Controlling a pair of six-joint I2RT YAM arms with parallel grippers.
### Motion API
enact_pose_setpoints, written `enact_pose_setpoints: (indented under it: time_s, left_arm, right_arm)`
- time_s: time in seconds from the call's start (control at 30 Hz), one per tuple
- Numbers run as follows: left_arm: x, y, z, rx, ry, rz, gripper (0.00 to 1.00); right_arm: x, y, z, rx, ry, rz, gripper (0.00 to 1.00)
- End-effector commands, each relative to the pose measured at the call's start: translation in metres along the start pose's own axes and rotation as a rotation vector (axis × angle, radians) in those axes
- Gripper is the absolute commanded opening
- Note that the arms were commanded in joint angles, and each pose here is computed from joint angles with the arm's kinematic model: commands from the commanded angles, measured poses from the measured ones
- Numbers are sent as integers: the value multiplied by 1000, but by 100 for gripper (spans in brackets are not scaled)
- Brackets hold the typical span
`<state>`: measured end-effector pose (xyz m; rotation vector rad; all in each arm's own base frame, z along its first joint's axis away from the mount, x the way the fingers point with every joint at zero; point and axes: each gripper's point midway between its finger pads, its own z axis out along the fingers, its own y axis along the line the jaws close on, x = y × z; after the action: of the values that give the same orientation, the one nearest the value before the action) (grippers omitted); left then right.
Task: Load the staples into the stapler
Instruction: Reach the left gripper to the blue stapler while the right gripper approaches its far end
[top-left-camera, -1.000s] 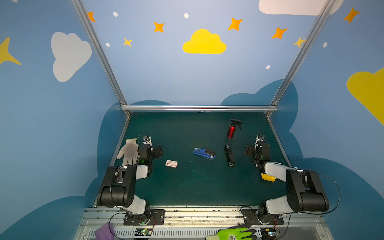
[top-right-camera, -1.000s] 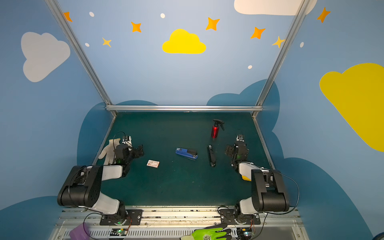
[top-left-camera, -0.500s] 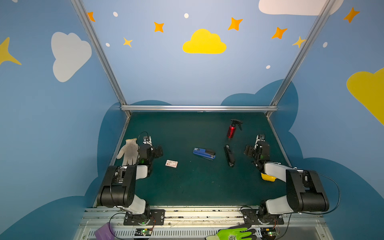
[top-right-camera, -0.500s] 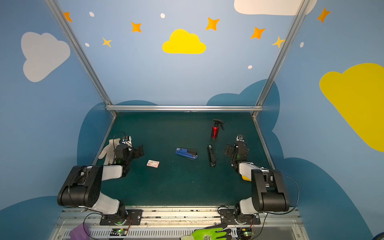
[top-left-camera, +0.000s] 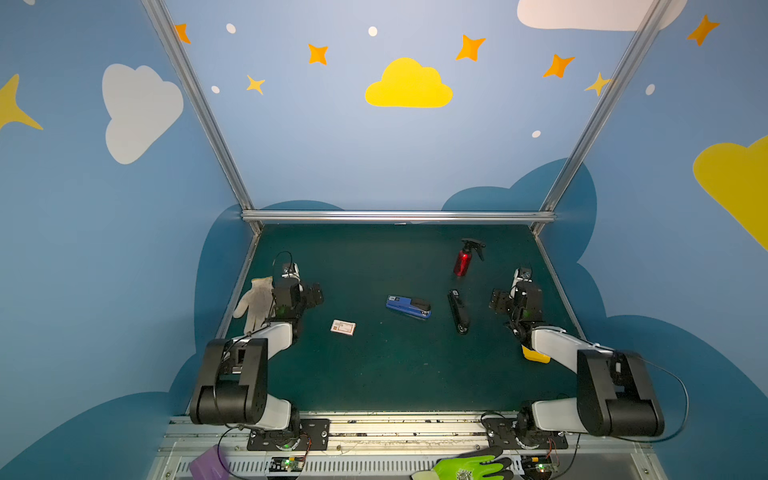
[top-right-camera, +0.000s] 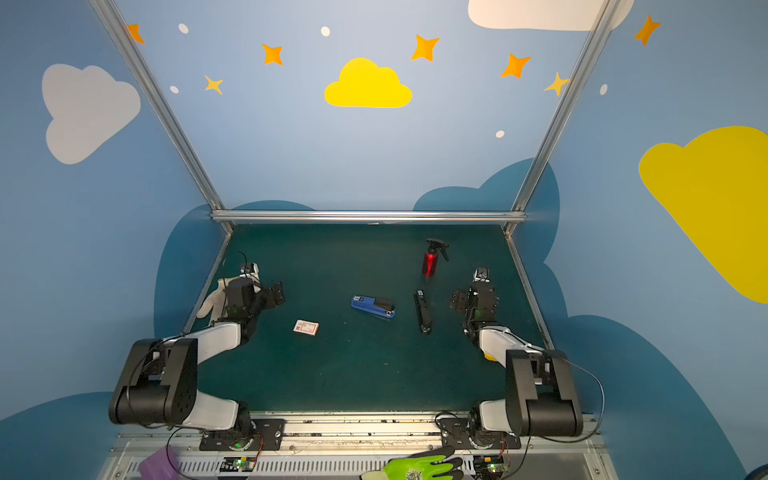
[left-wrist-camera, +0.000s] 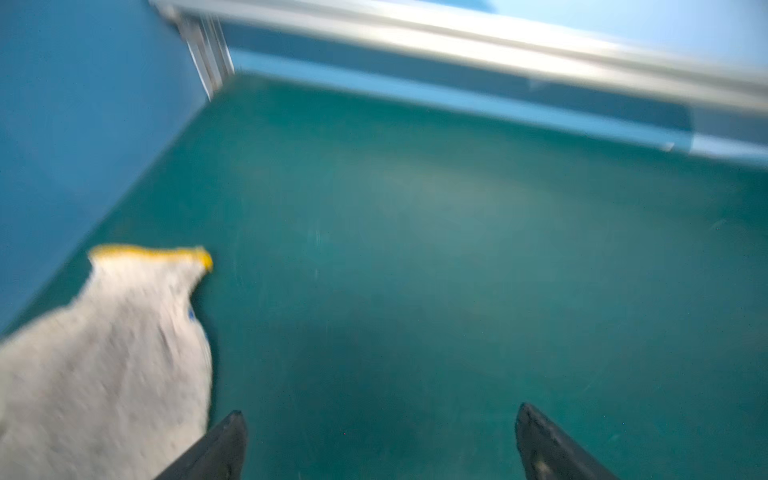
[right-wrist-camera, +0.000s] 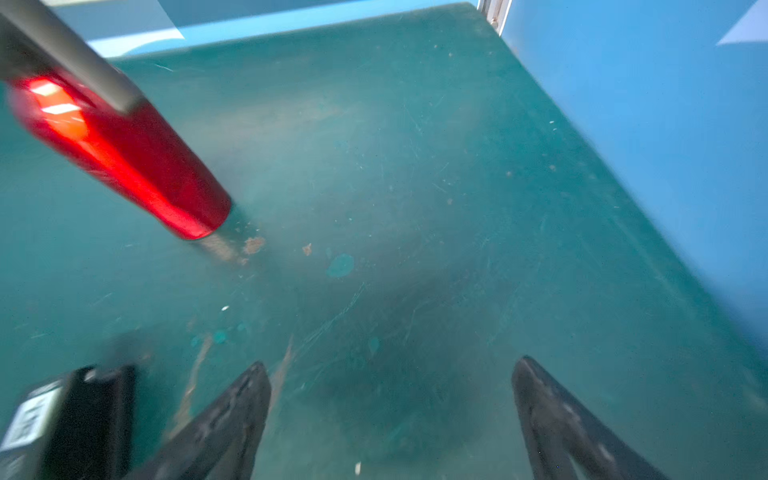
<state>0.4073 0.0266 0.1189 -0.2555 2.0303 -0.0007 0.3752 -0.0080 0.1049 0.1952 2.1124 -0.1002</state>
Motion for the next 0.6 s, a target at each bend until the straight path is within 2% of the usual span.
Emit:
enact_pose_setpoints:
  time_s: [0.0,0.07,0.1,0.13,0.17,0.23,0.27,0.4,0.57]
  left_arm:
    - [-22,3,-16,-27,7,-52,99]
    - [-38,5,-24,-41,-14,-196,99]
    - [-38,15,-28,-105,-8,-368,99]
    - [-40,16,-30,-103,9,-503,99]
    - [-43,3,-29,-7,46,-545,99]
    - [-48,-13,-28,103,116,-650,99]
    - [-47,-22,-28,149,156,-667,99]
    - [-43,-76,-34,394,289,-587,98]
    - [-21,-147,-47,559,419,-394,90]
  right_arm:
    - [-37,-6,-27,23,-52,51,92]
    - [-50,-6,-39,-15,-67,130,92]
    - [-50,-9,-44,-16,-54,202,92]
    - [-44,-16,-48,18,-26,311,97]
    - [-40,-19,-50,20,-9,413,98]
    - [-38,8,-54,-194,37,476,95]
    - [-37,16,-57,-252,45,499,92]
    - [-34,46,-80,-444,93,496,69]
    - [-18,70,-111,-595,186,416,62]
